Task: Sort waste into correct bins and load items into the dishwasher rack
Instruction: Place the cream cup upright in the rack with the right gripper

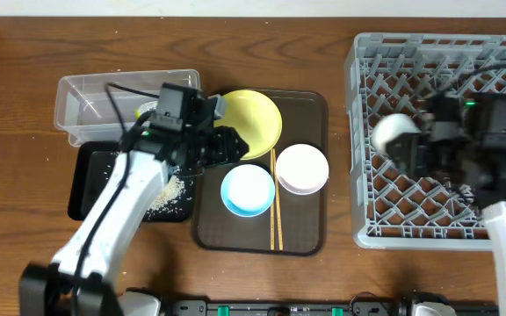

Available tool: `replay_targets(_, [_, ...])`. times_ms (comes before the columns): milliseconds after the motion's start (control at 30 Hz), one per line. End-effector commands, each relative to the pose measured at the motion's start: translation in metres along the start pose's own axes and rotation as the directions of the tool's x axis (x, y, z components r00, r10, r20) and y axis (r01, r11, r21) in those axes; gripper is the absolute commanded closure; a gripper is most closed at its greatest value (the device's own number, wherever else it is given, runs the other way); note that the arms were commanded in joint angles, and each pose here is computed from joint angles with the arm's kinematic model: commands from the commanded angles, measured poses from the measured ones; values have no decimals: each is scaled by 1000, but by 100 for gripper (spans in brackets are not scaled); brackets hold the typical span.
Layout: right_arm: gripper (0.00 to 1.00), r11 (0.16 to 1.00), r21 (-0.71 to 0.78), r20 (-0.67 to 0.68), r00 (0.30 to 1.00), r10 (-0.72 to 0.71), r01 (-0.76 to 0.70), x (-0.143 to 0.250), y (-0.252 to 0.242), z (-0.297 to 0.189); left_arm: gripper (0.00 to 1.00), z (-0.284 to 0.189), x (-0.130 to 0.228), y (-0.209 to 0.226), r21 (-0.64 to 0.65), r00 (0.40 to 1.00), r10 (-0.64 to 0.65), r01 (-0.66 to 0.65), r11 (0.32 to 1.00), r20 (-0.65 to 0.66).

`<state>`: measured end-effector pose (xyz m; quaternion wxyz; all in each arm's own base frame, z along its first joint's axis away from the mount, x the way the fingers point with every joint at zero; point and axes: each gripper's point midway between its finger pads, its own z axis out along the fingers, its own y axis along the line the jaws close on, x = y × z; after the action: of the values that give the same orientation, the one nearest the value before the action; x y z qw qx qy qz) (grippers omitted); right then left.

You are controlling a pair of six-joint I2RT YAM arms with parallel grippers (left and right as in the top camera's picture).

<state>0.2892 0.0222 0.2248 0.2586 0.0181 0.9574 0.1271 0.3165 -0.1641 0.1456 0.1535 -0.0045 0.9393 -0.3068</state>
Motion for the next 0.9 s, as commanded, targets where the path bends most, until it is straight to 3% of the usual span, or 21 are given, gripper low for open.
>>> replay_targets(0, [73,970,203,49,991,124,-131,-5,-49,-24,52,-17,-12,16,-134,995,50,-39,990,82])
replay_targets(200, [88,878,384,20,954,300,-285,21,-112,-37,52,-25,-12,12,-133,993,61,-47,990,104])
replay_targets(433, [85,811,448,-106,879,465,-375,53,-148,-24,52,-25,-11,12,-135,993,59,-45,990,100])
replay_targets(667, [83,787,482,-207,823,529,-385,68,-166,-2,51,-25,-11,13,-136,994,58,-44,990,98])
replay_targets(767, [79,787,483,-231,811,537,-383,69,-172,10,52,-25,-11,13,-136,994,58,-44,990,98])
replay_targets(867, [60,787,484,-261,795,547,-383,72,-176,20,52,-25,-11,13,-136,994,57,-44,990,97])
